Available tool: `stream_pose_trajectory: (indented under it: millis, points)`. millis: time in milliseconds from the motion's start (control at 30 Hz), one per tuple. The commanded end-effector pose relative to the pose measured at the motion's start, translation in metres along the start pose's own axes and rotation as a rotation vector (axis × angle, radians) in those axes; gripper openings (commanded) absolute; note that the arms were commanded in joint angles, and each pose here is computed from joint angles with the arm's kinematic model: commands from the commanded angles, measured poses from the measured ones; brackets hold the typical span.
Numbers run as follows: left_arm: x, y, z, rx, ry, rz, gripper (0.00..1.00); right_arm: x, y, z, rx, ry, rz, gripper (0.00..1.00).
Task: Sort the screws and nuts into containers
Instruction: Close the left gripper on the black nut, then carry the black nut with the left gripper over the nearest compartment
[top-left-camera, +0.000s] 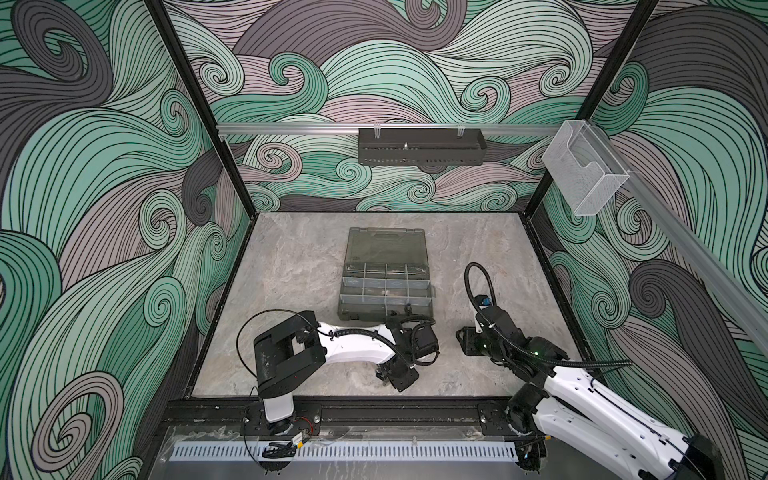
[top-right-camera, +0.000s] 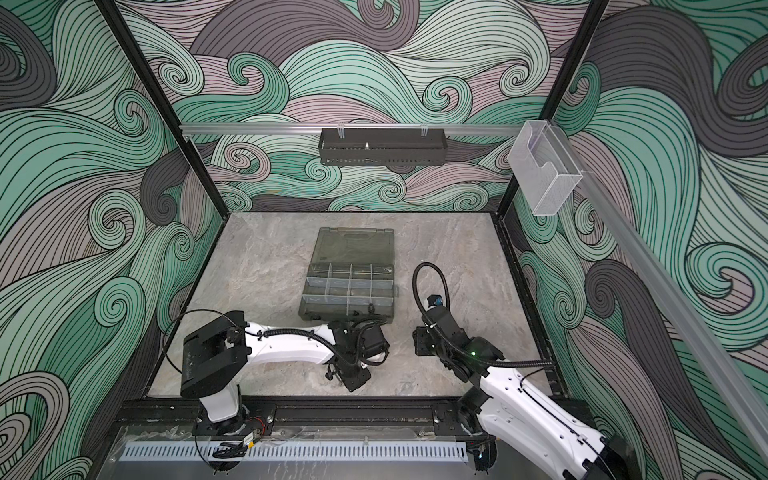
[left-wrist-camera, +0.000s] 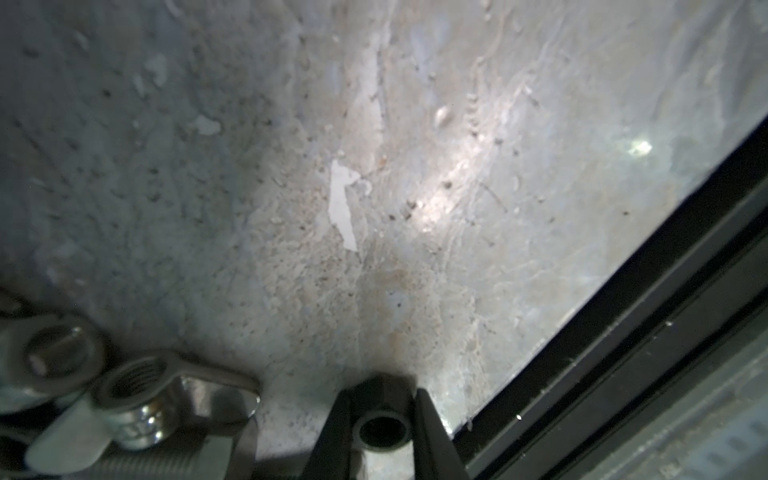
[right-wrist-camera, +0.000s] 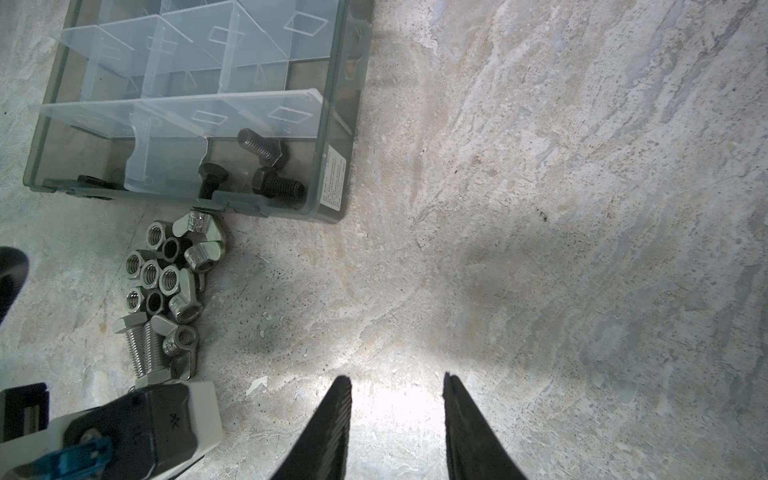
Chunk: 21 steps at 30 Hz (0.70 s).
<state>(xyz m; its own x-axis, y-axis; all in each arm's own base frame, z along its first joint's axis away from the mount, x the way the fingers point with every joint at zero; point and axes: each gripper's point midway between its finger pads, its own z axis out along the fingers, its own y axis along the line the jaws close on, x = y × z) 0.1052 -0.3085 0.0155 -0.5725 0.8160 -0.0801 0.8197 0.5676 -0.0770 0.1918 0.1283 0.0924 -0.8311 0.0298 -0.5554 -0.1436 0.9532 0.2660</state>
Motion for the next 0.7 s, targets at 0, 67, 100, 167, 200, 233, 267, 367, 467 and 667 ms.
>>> stream_pose_trajectory:
  millis: [0, 67, 100, 167, 200, 233, 267, 367, 467, 667]
  points:
    - [-0.018, 0.002, -0.030, -0.022, -0.078, 0.001, 0.20, -0.003, 0.000, -0.002, 0.003, -0.004, 0.021, 0.38]
    - [-0.028, 0.007, -0.047, -0.024, -0.122, -0.009, 0.20, -0.005, 0.001, -0.002, 0.001, -0.004, 0.025, 0.39]
    - [-0.032, 0.010, -0.056, -0.024, -0.144, -0.016, 0.20, -0.006, 0.002, -0.002, 0.002, -0.004, 0.025, 0.39]
    - [-0.042, 0.020, -0.074, -0.026, -0.192, -0.032, 0.20, -0.008, 0.003, -0.002, 0.004, 0.002, 0.021, 0.38]
    - [-0.046, 0.028, -0.083, -0.032, -0.214, -0.044, 0.20, -0.009, 0.003, -0.003, 0.006, 0.003, 0.018, 0.38]
    - [-0.049, 0.036, -0.093, -0.036, -0.238, -0.057, 0.20, -0.011, 0.004, -0.003, 0.006, 0.003, 0.016, 0.38]
    - [-0.052, 0.045, -0.099, -0.042, -0.251, -0.071, 0.20, -0.012, 0.004, -0.003, 0.010, 0.003, 0.014, 0.38]
    - [-0.057, 0.078, -0.117, -0.062, -0.299, -0.123, 0.20, -0.016, 0.005, -0.004, 0.016, -0.004, 0.011, 0.38]
    - [-0.058, 0.110, -0.129, -0.089, -0.317, -0.162, 0.20, -0.019, 0.007, -0.005, 0.014, -0.004, 0.011, 0.38]
    - [-0.051, 0.159, -0.128, -0.089, -0.315, -0.243, 0.20, -0.021, 0.010, -0.007, 0.006, -0.001, 0.020, 0.38]
